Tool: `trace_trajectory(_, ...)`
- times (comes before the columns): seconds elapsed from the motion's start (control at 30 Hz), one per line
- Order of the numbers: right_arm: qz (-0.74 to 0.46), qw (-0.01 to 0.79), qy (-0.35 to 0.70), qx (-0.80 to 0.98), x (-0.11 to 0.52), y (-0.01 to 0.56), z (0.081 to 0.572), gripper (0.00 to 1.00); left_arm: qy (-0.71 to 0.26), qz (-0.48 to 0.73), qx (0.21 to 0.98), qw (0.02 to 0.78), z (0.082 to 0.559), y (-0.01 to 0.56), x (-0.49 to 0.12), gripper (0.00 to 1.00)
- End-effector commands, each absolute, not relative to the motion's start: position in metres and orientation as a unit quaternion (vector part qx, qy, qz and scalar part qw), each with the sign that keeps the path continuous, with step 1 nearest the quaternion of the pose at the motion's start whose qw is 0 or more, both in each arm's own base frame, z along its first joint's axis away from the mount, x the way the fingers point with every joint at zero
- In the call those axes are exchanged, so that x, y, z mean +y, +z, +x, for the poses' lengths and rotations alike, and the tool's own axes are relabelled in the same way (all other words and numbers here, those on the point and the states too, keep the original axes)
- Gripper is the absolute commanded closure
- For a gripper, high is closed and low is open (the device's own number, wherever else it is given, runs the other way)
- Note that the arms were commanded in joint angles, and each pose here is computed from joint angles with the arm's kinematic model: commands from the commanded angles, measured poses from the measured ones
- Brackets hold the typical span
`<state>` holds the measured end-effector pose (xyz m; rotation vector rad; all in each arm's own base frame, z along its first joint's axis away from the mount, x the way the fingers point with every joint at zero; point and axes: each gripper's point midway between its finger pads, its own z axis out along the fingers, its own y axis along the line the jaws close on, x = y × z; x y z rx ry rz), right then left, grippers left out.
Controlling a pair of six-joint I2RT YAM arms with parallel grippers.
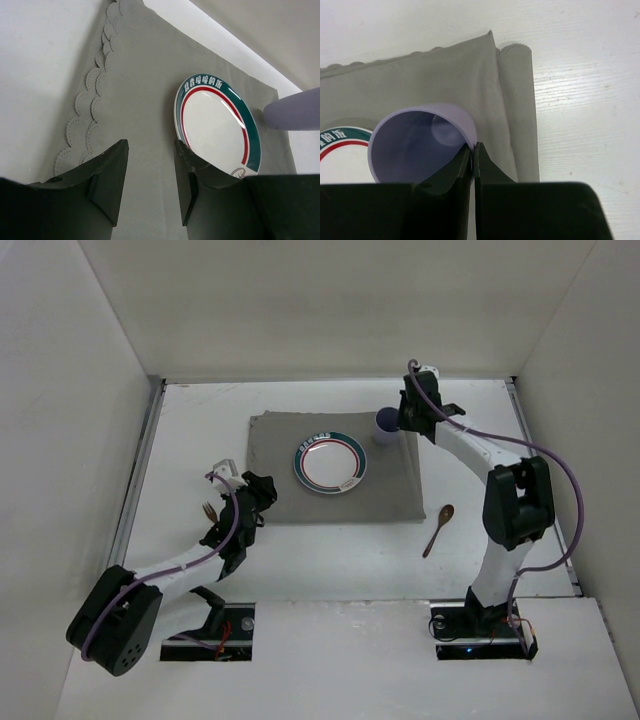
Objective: Set the dinner table for one person
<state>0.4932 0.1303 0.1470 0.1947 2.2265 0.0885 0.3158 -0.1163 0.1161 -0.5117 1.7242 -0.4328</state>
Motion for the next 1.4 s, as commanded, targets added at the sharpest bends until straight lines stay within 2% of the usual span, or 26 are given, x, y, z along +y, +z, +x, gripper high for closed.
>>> trace_trajectory(0.0, 0.075, 0.457, 0.033, 0.885, 0.132, 0.169, 0.506, 0.92, -0.199, -0.228, 0.727, 0.617, 0.323, 0.131, -0.118, 0.61)
trace_trajectory(0.23, 0.086, 0.438, 0.030, 0.894, 0.128, 0.150, 0.510, 0.91, -0.200, -0.227, 0.728, 0.615, 0.323, 0.129, -0.119, 0.61)
trace_trajectory(0.37, 0.079, 0.432, 0.029, 0.898, 0.132, 0.148, 0.513, 0.86, -0.199, -0.228, 0.729, 0.615, 0.324, 0.128, -0.118, 0.60)
trace_trajectory(0.43, 0.078, 0.433, 0.031, 0.898, 0.133, 0.148, 0.515, 0.81, -0.196, -0.228, 0.731, 0.613, 0.324, 0.127, -0.118, 0.60)
trace_trajectory(0.53, 0.082, 0.439, 0.030, 0.894, 0.132, 0.153, 0.516, 0.65, -0.200, -0.227, 0.729, 0.614, 0.324, 0.129, -0.119, 0.60)
trace_trajectory(0.57, 0.084, 0.446, 0.031, 0.890, 0.131, 0.159, 0.516, 0.57, -0.200, -0.227, 0.729, 0.615, 0.324, 0.129, -0.119, 0.60)
trace_trajectory(0.63, 0.089, 0.462, 0.036, 0.882, 0.130, 0.173, 0.515, 0.51, -0.196, -0.228, 0.731, 0.613, 0.325, 0.126, -0.118, 0.60)
trace_trajectory(0.87, 0.112, 0.525, 0.056, 0.842, 0.124, 0.235, 0.489, 0.40, -0.198, -0.227, 0.730, 0.613, 0.324, 0.128, -0.119, 0.60)
trace_trajectory(1.03, 0.175, 0.559, 0.062, 0.808, 0.105, 0.247, 0.451, 0.36, -0.200, -0.227, 0.733, 0.610, 0.324, 0.126, -0.121, 0.60)
trace_trajectory(1.1, 0.216, 0.563, 0.072, 0.795, 0.095, 0.237, 0.431, 0.37, -0.199, -0.228, 0.736, 0.605, 0.325, 0.123, -0.122, 0.60)
trace_trajectory(1.17, 0.247, 0.559, 0.076, 0.788, 0.087, 0.215, 0.410, 0.45, -0.206, -0.230, 0.736, 0.602, 0.325, 0.123, -0.124, 0.60)
trace_trajectory(1.2, 0.259, 0.552, 0.071, 0.790, 0.082, 0.201, 0.398, 0.50, -0.212, -0.230, 0.736, 0.601, 0.325, 0.124, -0.125, 0.60)
trace_trajectory(1.27, 0.285, 0.541, 0.059, 0.789, 0.071, 0.177, 0.370, 0.72, -0.215, -0.231, 0.737, 0.597, 0.325, 0.122, -0.126, 0.60)
trace_trajectory(1.33, 0.305, 0.528, 0.051, 0.791, 0.063, 0.157, 0.339, 0.83, -0.210, -0.237, 0.738, 0.596, 0.326, 0.119, -0.120, 0.60)
trace_trajectory(1.37, 0.315, 0.516, 0.046, 0.795, 0.058, 0.145, 0.323, 0.85, -0.211, -0.240, 0.736, 0.597, 0.326, 0.120, -0.118, 0.60)
